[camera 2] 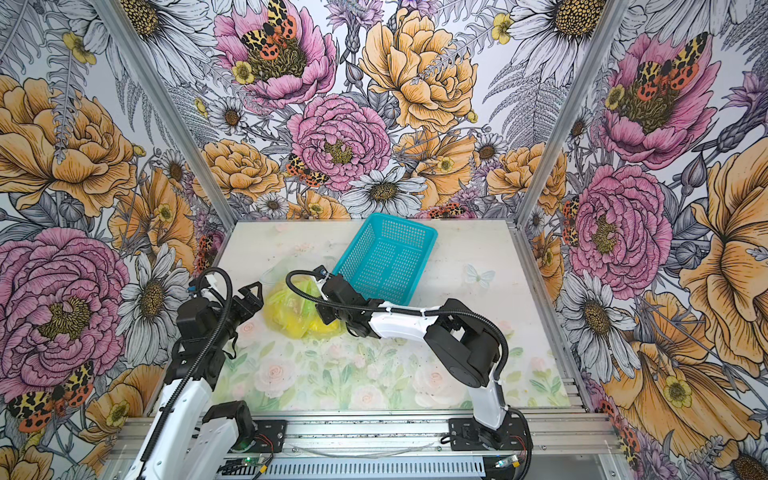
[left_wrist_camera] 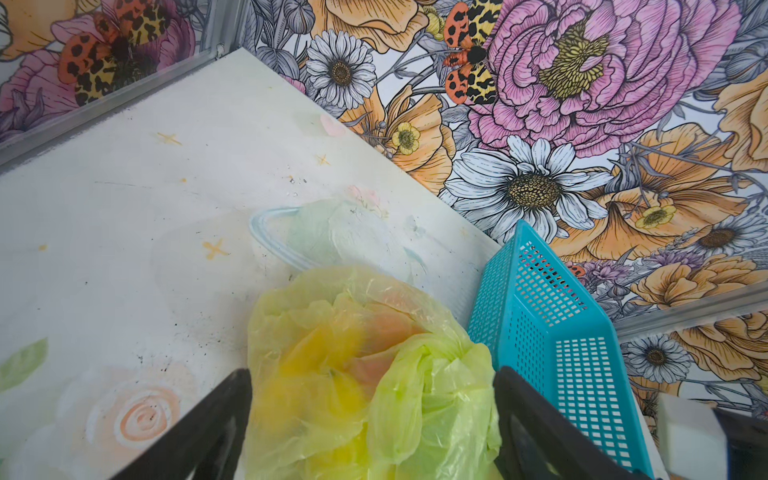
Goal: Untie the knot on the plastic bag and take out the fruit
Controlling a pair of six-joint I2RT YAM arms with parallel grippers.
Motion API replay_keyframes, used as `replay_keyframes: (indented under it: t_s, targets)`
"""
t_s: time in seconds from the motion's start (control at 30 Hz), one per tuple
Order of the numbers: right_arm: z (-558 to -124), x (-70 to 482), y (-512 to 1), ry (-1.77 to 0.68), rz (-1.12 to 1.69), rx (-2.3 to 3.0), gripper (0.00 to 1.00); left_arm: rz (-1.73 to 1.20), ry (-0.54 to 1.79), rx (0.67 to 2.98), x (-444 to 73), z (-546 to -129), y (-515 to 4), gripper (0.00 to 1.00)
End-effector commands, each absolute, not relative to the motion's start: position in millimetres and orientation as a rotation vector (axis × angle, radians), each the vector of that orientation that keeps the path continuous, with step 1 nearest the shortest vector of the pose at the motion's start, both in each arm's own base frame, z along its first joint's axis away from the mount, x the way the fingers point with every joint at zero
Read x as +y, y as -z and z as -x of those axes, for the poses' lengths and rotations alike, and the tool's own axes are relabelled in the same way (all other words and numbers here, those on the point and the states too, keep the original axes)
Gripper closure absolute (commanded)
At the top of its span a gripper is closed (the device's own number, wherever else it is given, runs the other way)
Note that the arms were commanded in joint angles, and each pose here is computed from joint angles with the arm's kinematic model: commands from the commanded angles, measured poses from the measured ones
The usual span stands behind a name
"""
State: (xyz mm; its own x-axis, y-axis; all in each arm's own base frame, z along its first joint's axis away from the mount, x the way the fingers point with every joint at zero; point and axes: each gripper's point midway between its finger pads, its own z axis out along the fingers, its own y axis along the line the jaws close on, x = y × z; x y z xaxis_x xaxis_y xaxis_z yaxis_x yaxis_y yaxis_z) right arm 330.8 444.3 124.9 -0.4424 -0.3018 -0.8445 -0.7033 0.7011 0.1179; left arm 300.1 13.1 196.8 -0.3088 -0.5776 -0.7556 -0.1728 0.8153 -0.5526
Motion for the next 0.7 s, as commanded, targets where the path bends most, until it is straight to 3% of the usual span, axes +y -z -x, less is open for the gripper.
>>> replay_keyframes:
  t_s: [0.0, 0.17, 0.4, 0.6, 0.67]
  targets:
    - [-323.7, 441.4, -139.0, -0.615, 0.779, 1.959, 1.00, 0.510, 0.436, 1.820, 12.2, -309.5, -221.5, 0.08]
    - [-288.6, 429.1, -161.5, -0.697, 0.905, 1.764, 1.00, 0.469, 0.446, 1.866, 7.0, -320.6, -229.1, 0.08]
    - [-241.9, 382.6, -121.6, -0.577, 1.207, 1.590, 1.00, 0.467, 0.424, 1.877, 7.9, -323.9, -226.8, 0.09]
    - [-247.6, 351.8, -111.4, -0.565, 1.166, 1.647, 1.00, 0.380, 0.466, 1.914, -16.5, -332.7, -227.4, 0.10]
    - [-252.7, 347.3, -119.0, -0.579, 1.131, 1.655, 0.93, 0.334, 0.448, 1.927, -26.3, -335.7, -229.1, 0.10]
